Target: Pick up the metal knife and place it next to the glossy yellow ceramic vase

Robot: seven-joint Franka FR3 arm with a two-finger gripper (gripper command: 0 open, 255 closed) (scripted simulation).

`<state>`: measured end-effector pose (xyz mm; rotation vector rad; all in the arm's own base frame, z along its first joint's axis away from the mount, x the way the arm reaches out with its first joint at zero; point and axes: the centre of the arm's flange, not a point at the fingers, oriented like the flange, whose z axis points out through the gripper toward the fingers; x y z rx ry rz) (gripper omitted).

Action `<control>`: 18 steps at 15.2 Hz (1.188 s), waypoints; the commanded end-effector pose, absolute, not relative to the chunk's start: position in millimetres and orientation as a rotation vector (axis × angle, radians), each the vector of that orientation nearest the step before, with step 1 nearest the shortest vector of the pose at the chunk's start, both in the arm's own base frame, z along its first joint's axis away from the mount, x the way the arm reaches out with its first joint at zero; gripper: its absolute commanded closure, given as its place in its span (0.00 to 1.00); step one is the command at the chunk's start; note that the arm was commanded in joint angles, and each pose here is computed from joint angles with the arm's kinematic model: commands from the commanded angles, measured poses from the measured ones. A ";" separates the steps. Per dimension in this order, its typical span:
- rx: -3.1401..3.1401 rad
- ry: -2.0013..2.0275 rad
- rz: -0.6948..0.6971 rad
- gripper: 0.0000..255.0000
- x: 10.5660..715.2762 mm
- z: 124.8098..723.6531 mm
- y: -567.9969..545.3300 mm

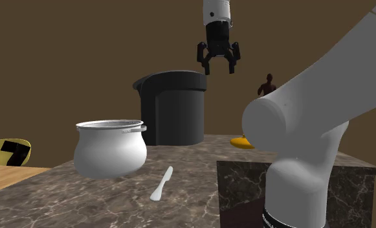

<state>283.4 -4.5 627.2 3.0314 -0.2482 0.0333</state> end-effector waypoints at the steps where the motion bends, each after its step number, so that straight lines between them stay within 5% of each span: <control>1: 3.031 -0.248 0.033 0.00 283.4 627.2 -4.5; 18: 3.136 -0.673 0.057 0.00 271.8 435.4 85.8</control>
